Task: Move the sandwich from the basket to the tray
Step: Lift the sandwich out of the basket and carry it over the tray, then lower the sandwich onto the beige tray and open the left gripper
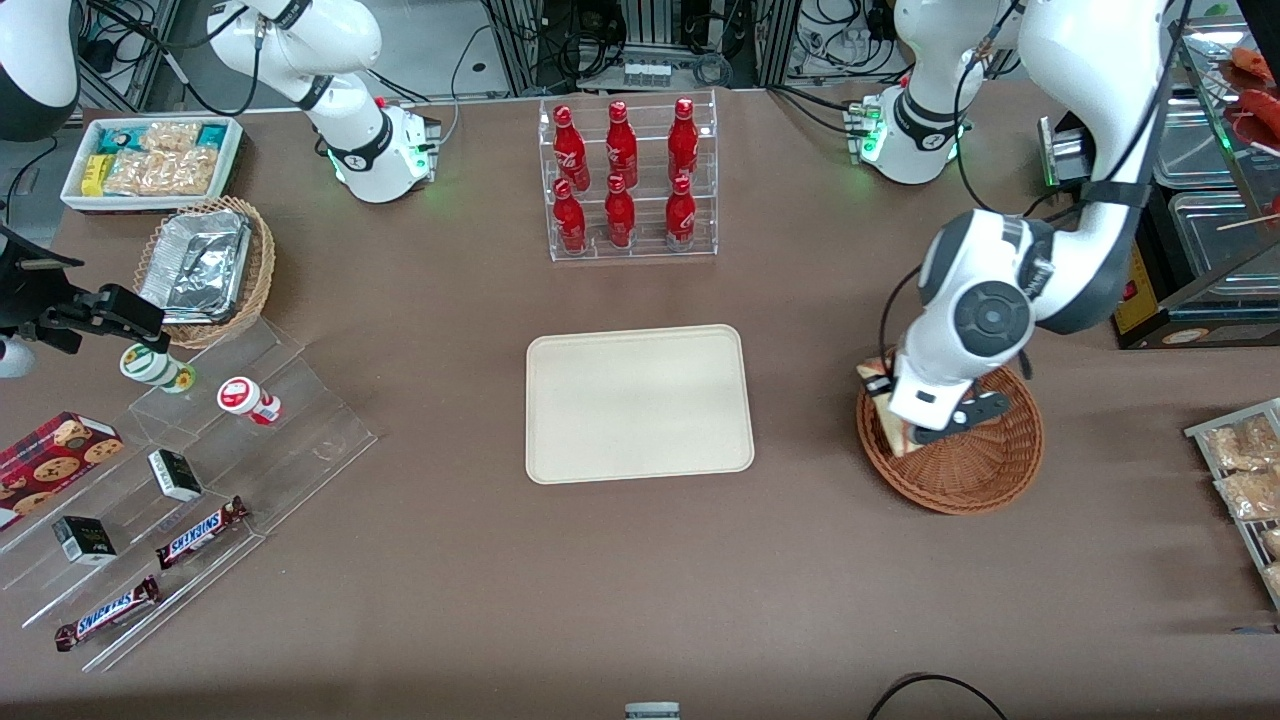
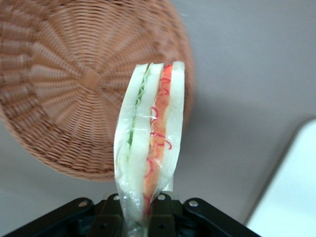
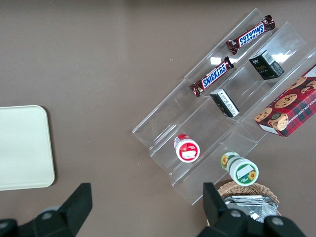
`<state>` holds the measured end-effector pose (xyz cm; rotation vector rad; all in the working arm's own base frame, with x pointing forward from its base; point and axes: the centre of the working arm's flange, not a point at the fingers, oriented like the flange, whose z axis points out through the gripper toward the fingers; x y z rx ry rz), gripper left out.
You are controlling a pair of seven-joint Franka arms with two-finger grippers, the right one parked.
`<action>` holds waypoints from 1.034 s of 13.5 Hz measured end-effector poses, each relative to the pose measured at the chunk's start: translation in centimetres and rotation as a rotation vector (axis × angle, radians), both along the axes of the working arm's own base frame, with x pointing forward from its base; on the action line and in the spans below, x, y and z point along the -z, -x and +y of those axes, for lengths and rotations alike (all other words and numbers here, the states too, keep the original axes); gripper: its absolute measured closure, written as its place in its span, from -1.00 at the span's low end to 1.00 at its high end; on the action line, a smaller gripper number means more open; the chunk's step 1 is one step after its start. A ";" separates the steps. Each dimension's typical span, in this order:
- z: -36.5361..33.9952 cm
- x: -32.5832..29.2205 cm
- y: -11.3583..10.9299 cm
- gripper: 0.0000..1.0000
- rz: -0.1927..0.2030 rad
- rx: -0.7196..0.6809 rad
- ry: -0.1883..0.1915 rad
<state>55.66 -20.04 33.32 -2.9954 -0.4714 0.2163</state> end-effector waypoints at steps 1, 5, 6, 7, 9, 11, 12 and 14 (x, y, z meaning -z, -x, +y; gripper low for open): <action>-1.9 -0.1 0.4 0.69 0.000 0.033 0.014; -10.5 0.6 0.7 0.69 0.002 0.146 0.082; -12.4 0.8 0.8 0.69 0.002 0.148 0.098; -14.8 0.8 1.2 0.69 -0.001 0.151 0.112; -20.0 0.8 2.7 0.69 -0.018 0.160 0.118; -25.0 1.3 4.1 0.69 -0.066 0.156 0.092; -27.2 1.7 4.7 0.69 -0.084 0.149 0.087; -30.6 3.1 5.6 0.69 -0.112 0.134 0.077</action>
